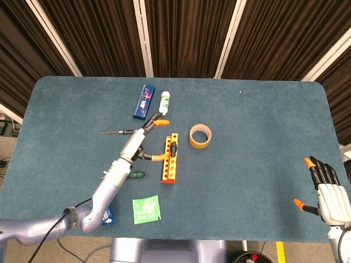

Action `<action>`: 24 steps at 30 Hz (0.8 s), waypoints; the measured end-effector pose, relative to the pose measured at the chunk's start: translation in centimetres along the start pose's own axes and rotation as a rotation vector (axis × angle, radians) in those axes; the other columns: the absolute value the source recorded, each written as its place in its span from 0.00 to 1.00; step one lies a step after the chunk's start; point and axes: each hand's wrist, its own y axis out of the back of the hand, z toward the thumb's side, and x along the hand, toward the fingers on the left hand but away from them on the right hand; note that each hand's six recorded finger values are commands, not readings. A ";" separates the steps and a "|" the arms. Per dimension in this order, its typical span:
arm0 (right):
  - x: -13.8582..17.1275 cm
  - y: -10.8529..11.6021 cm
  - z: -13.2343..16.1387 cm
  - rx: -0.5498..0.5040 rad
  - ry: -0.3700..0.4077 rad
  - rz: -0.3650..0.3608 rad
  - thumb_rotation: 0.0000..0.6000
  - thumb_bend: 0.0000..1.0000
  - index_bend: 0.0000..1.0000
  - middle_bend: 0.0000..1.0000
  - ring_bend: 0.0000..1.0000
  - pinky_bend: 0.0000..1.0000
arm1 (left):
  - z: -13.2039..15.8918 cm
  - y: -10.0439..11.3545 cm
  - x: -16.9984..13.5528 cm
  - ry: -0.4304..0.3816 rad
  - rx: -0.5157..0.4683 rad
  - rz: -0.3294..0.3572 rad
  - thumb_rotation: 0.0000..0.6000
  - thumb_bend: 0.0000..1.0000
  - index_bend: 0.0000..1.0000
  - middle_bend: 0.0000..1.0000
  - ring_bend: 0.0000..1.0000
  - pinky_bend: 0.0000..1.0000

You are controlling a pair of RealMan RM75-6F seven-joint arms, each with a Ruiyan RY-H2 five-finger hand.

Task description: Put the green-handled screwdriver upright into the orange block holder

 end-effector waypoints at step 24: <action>-0.1 0.0 0.1 -0.002 0.006 -0.004 1.00 0.06 0.00 0.00 0.00 0.00 | 1.8 1.1 1.5 0.271 -0.037 -0.379 1.00 1.00 0.19 0.00 0.00 0.03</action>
